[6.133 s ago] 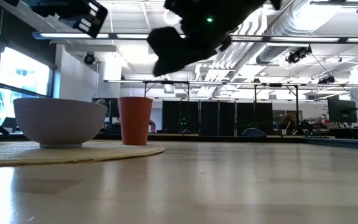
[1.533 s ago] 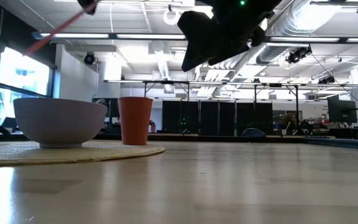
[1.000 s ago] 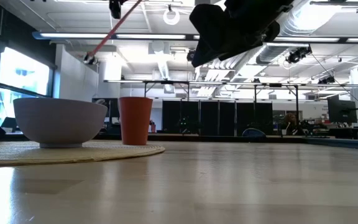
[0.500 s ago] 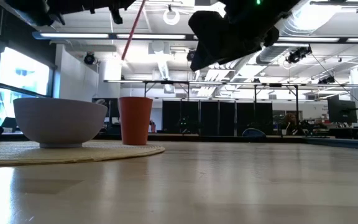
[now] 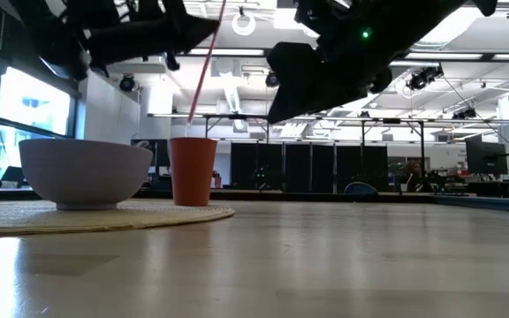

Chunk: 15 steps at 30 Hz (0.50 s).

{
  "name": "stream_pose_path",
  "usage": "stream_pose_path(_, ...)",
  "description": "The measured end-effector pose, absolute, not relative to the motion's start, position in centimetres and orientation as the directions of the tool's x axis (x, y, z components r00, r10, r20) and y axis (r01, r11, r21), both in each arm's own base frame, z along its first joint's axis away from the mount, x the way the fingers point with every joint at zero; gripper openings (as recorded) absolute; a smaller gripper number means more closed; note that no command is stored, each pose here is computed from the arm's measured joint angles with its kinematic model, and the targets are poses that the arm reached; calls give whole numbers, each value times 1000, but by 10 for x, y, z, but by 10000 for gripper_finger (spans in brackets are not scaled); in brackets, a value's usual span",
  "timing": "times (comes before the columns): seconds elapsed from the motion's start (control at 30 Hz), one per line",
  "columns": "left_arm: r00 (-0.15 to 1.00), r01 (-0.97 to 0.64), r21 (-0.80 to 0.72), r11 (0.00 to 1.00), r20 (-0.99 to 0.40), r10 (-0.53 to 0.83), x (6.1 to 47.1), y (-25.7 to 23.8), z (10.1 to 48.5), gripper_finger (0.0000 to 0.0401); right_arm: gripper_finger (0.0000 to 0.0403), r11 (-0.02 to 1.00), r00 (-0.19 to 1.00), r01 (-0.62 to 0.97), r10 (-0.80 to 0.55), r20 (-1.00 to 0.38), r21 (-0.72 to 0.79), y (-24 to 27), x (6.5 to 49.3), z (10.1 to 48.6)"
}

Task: Pick & Place Utensil
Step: Put the orange straw in the orange cup

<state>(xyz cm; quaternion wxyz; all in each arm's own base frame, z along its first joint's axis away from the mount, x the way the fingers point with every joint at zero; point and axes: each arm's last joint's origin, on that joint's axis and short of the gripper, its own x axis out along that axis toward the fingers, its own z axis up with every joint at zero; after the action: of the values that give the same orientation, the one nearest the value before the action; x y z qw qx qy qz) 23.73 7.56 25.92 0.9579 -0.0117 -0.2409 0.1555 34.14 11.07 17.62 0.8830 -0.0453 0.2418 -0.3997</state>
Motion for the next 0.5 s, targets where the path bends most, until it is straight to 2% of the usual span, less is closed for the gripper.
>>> stream_pose_path(0.23,869,-321,-92,943,367,332,252,80,234,7,385,694,572,666,-711,-410,-274,110,343,176)
stream_pose_path(0.5,876,-347,-77,935,329,353,254,81,229,8,385,696,573,664,-708,-412,-273,110,343,176)
